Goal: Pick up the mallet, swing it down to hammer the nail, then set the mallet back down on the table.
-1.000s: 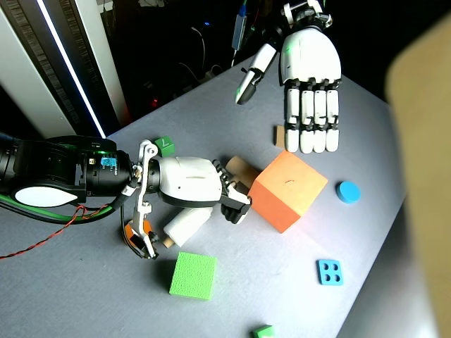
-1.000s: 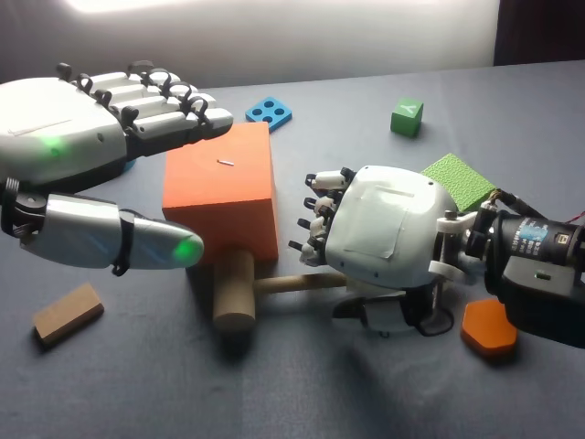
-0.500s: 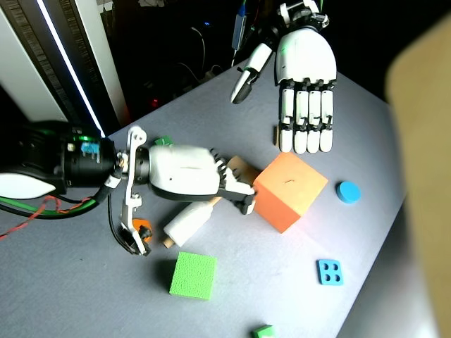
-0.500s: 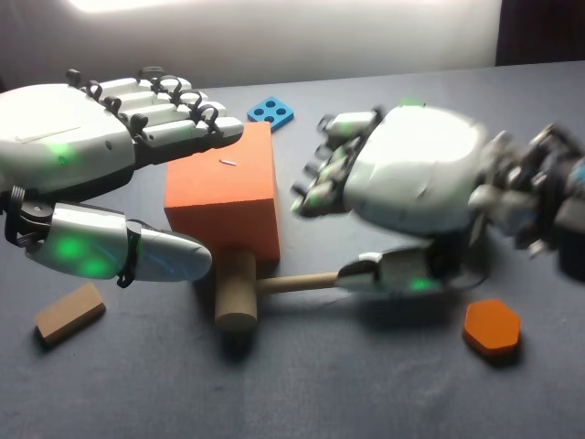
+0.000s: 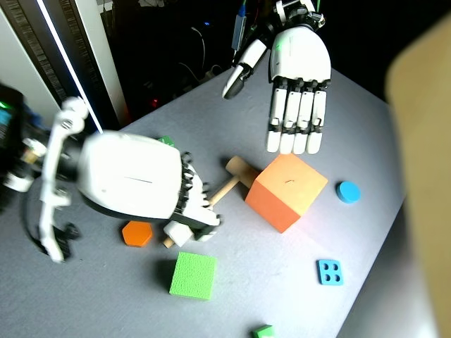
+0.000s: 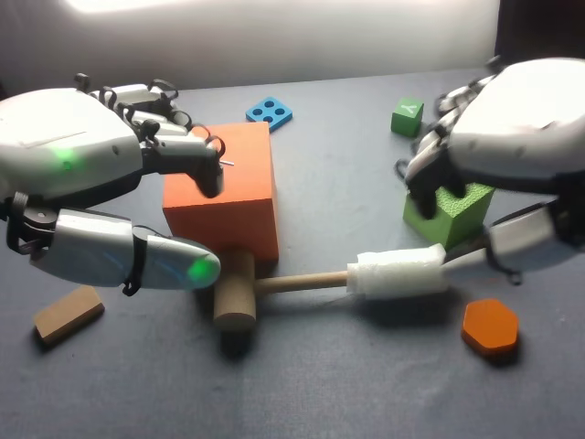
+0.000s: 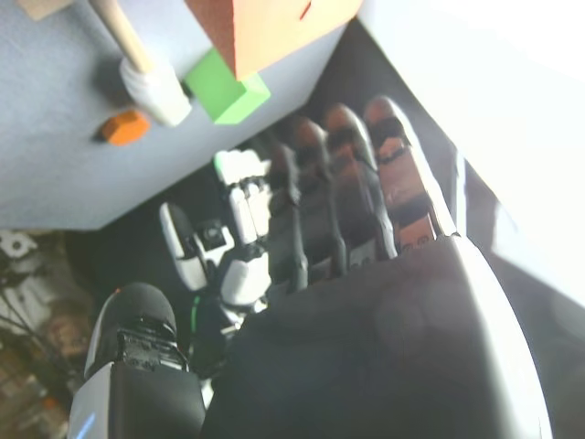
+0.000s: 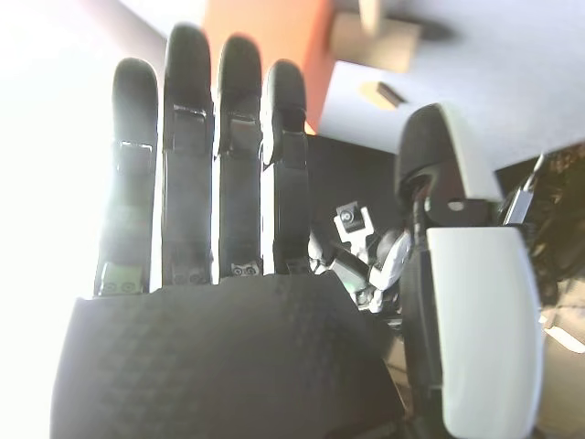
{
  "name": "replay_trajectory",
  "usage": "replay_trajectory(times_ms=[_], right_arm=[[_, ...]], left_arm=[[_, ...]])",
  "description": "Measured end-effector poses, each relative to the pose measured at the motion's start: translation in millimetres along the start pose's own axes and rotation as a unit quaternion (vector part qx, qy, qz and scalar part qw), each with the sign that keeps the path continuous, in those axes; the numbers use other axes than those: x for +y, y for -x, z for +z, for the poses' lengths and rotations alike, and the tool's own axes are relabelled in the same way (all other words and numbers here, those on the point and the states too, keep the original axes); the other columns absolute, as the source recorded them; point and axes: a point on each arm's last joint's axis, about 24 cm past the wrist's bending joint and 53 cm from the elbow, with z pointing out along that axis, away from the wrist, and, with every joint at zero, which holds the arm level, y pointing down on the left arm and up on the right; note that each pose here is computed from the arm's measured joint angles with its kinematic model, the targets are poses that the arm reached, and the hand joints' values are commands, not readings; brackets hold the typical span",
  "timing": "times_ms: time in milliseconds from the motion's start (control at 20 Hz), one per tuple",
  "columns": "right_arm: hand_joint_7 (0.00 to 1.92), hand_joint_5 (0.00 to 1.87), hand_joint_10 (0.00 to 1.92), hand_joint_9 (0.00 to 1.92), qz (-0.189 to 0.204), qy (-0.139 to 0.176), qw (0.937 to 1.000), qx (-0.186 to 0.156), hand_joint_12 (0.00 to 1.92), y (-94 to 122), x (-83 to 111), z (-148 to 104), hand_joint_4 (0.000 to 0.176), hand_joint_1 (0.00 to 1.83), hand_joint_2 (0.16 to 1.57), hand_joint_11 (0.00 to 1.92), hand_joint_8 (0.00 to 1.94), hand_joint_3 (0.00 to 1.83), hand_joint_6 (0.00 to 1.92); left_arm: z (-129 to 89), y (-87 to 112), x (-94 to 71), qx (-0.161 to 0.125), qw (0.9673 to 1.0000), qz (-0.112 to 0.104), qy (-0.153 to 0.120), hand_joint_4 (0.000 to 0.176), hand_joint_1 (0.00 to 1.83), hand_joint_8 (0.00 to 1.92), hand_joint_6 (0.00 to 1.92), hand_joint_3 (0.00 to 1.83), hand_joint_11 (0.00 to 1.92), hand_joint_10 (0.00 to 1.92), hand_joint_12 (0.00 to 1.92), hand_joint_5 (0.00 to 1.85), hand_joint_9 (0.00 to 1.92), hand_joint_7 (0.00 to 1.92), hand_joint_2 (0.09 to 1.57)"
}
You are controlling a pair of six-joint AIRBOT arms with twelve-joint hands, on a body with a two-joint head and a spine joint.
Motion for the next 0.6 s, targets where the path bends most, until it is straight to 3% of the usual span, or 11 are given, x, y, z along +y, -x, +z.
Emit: replay_trajectory(times_ms=[100, 150, 200, 250, 300, 350, 400, 450, 500, 550, 600], right_arm=[[0.52, 0.44, 1.92, 0.63, 0.017, -0.013, 0.9998, -0.003, 1.92, 2, -8.7, -11, 0.0, 0.75, 1.02, 0.85, 1.94, 0.0, 1.92], [0.84, 0.75, 1.92, 0.9, 0.016, -0.016, 0.9997, 0.0, 1.92, -2, -12.3, -12, 0.0, 0.61, 1.04, 1.05, 1.94, 0.0, 1.92], [1.36, 1.17, 1.92, 1.43, 0.014, -0.017, 0.9998, 0.001, 1.92, -3, -13.0, -12, 0.0, 0.5, 1.06, 1.53, 1.94, 0.0, 1.92], [1.6, 1.43, 1.92, 1.67, 0.016, -0.015, 0.9997, 0.003, 1.92, -6, -12.4, -11, 0.0, 0.42, 1.07, 1.74, 1.94, 0.01, 1.92], [1.6, 1.43, 1.92, 1.67, 0.018, -0.013, 0.9998, 0.002, 1.92, -7, -10.6, -10, 0.0, 0.42, 1.07, 1.74, 1.94, 0.01, 1.92], [1.7, 1.55, 1.92, 1.77, 0.018, -0.011, 0.9998, 0.003, 1.92, -9, -9.5, -10, 0.0, 0.38, 1.09, 1.82, 1.94, 0.01, 1.92], [1.7, 1.55, 1.92, 1.77, 0.019, -0.009, 0.9998, 0.002, 1.92, -9, -8.4, -9, 0.0, 0.38, 1.09, 1.82, 1.94, 0.01, 1.92], [1.72, 1.53, 1.92, 1.8, 0.019, -0.007, 0.9998, -0.001, 1.92, -7, -6.8, -9, 0.0, 0.76, 1.35, 1.88, 1.94, 0.04, 1.92], [1.72, 1.53, 1.92, 1.8, 0.019, -0.004, 0.9998, -0.006, 1.92, -5, -5.1, -9, 0.0, 0.76, 1.35, 1.88, 1.94, 0.04, 1.92], [1.73, 1.52, 1.92, 1.82, 0.023, 0.0, 0.9997, -0.01, 1.92, -3, -3.0, -9, 0.165, 1.04, 1.47, 1.92, 1.94, 0.02, 1.92], [1.71, 1.52, 1.92, 1.81, 0.018, 0.0, 0.9998, -0.011, 1.92, -3, -2.7, -9, 0.174, 1.01, 1.46, 1.9, 1.94, 0.01, 1.92]], left_arm=[[-1, 1.4, 0.4, -0.002, 1.0, -0.002, 0.001, 0.0, 0.0, 1.92, 1.92, 0.01, 0.61, 1.92, 1.92, 0.53, 0.52, 0.5, 1.17], [-1, 0.9, 1.0, -0.001, 1.0, -0.002, 0.002, 0.0, 0.0, 1.92, 1.92, 0.01, 1.1, 1.92, 1.92, 1.1, 1.04, 1.11, 1.2], [-1, 0.5, 0.7, -0.001, 1.0, -0.001, 0.001, 0.0, 0.15, 1.92, 1.92, 0.0, 1.48, 1.92, 1.92, 1.45, 1.45, 1.49, 1.19], [-1, 0.6, 1.3, 0.0, 1.0, 0.001, 0.001, 0.044, 0.17, 1.92, 1.92, 0.0, 1.61, 1.92, 1.92, 1.51, 1.59, 1.62, 1.18], [-1, 0.9, 2.7, 0.0, 1.0, 0.003, 0.003, 0.044, 0.17, 1.92, 1.92, 0.0, 1.61, 1.92, 1.92, 1.51, 1.59, 1.62, 1.18], [-2, 1.0, 4.4, 0.001, 1.0, 0.005, 0.005, 0.129, 0.12, 1.92, 1.92, 0.0, 1.67, 1.92, 1.92, 1.5, 1.66, 1.64, 1.19], [-2, 1.1, 6.1, 0.001, 1.0, 0.004, 0.009, 0.129, 0.12, 1.92, 1.92, 0.0, 1.67, 1.92, 1.92, 1.5, 1.66, 1.64, 1.19], [-2, 1.0, 7.2, 0.002, 0.9999, 0.003, 0.011, 0.167, 0.79, 1.92, 1.92, 0.05, 1.73, 1.92, 1.92, 1.43, 1.65, 1.58, 1.39], [-2, 0.8, 6.8, 0.002, 0.9999, 0.002, 0.012, 0.167, 0.79, 1.92, 1.92, 0.05, 1.73, 1.92, 1.92, 1.43, 1.65, 1.58, 1.39], [0, 1.9, 2.6, 0.0, 1.0, 0.0, 0.008, 0.176, 1.14, 1.92, 1.92, 0.07, 1.74, 1.92, 1.92, 1.59, 1.66, 1.6, 1.43], [1, 2.9, -0.9, -0.002, 1.0, 0.005, 0.004, 0.176, 1.07, 1.92, 1.92, 0.07, 1.7, 1.92, 1.92, 1.56, 1.63, 1.58, 1.42]])
